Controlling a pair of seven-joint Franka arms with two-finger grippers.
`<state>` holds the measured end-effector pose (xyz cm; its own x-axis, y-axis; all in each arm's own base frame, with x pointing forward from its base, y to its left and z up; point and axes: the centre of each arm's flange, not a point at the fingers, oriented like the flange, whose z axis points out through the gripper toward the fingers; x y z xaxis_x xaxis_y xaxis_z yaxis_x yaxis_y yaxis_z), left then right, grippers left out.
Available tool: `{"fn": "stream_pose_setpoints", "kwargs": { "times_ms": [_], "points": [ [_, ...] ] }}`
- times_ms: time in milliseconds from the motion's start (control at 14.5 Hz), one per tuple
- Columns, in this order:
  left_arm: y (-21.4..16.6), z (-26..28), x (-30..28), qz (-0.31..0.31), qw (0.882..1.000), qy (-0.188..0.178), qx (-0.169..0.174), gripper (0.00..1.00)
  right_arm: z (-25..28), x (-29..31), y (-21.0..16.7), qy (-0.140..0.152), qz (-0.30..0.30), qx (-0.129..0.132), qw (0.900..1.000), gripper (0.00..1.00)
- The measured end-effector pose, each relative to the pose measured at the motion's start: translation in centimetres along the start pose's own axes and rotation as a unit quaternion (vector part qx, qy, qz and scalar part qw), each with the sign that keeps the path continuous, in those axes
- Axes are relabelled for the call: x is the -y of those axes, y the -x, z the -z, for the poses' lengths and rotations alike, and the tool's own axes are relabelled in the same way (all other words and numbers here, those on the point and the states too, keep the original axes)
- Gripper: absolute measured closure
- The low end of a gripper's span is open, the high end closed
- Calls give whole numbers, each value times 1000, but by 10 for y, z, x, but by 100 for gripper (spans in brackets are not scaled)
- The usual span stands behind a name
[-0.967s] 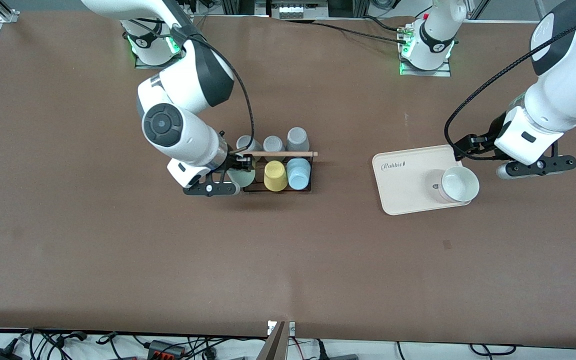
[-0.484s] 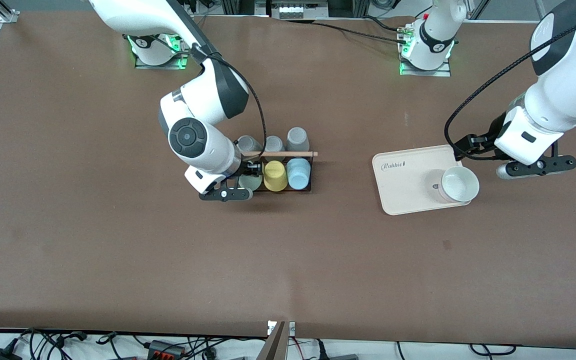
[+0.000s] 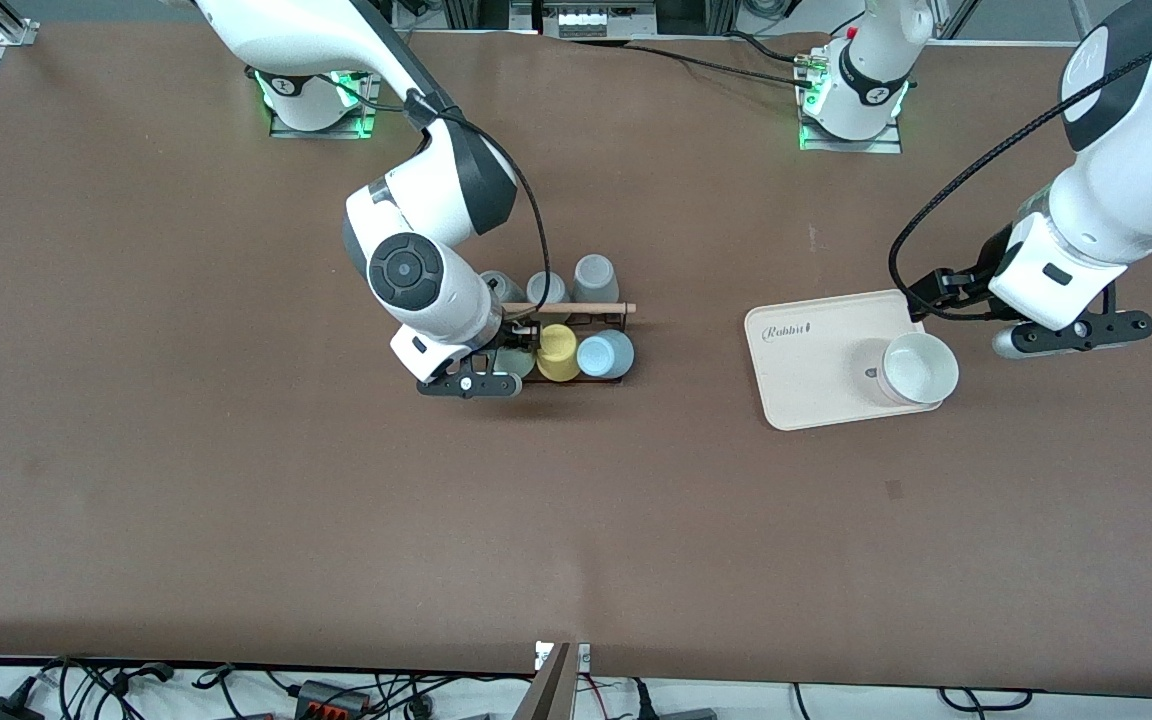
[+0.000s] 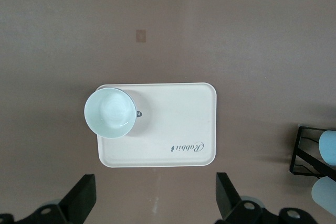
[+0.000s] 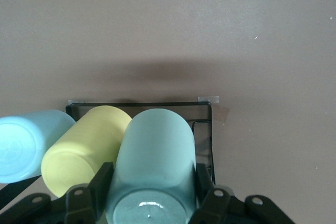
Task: Hang scattered cups on rack with three cups
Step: 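Hang the pale green cup on the rack peg beside the yellow cup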
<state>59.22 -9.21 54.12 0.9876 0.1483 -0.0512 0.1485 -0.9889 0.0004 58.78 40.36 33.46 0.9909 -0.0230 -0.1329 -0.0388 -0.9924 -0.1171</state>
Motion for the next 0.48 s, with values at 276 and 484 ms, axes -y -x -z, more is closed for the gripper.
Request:
{"fn": "stream_pose_setpoints", "kwargs": {
  "times_ms": [276, 484],
  "points": [
    [0, 0, 0, 0, 1000, 0, 0, 0, 5, -10, -9, 6, -4, -10, 1000, 33],
    [0, 0, 0, 0, 1000, 0, 0, 0, 8, -21, -16, 8, -8, -12, 1000, 33]
  ]
}}
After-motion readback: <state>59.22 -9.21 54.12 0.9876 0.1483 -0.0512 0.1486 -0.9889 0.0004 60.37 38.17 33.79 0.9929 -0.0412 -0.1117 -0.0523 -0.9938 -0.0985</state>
